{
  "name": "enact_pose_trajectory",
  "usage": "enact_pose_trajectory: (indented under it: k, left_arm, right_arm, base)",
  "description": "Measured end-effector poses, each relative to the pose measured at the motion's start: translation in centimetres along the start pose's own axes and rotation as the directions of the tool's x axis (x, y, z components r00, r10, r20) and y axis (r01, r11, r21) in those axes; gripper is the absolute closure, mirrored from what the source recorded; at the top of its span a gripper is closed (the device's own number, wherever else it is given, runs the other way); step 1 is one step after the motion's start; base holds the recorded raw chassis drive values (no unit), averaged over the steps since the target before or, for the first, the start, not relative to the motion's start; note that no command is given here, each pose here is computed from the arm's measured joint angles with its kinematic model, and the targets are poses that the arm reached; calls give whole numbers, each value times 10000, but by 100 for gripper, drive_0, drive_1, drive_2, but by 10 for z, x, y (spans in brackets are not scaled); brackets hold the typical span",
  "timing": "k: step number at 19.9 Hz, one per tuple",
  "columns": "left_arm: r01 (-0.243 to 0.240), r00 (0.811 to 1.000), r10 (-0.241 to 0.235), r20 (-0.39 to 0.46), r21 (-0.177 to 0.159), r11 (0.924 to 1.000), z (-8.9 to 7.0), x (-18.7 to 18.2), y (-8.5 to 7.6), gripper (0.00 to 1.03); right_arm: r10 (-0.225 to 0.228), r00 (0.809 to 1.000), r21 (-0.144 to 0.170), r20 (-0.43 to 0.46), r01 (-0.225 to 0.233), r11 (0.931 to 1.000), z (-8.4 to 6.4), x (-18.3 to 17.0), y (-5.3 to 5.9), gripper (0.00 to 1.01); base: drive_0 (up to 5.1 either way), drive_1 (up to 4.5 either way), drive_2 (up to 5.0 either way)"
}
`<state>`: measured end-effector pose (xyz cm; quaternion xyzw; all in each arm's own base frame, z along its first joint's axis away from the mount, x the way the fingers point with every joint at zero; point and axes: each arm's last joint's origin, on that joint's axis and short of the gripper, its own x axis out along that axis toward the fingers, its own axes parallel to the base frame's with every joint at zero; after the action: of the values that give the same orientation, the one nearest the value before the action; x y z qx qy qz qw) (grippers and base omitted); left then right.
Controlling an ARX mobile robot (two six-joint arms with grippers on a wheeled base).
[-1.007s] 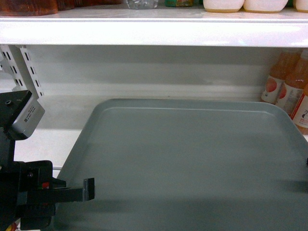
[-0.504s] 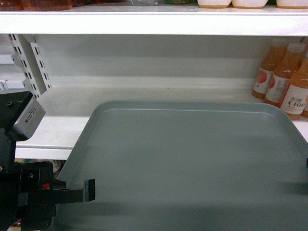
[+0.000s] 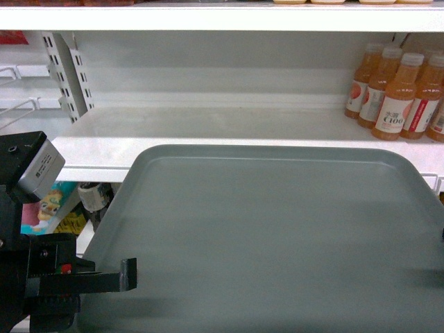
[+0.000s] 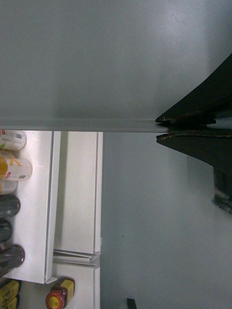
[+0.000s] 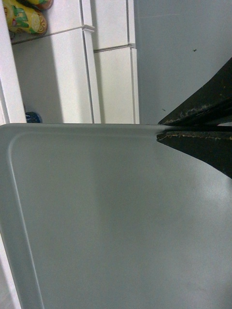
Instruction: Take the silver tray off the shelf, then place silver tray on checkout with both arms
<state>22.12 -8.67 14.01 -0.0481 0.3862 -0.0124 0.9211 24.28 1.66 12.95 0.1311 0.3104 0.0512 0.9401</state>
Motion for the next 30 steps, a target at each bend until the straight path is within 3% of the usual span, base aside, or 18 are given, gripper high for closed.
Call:
enact_pose_trajectory:
  k: [30]
  left_arm:
    - [-25,10000,25,-15,19,10000,-1,0,0,100]
  right_arm:
    - [-11,10000,6,-44,11,10000,-1,0,0,98]
  base:
    - [9,-415,433]
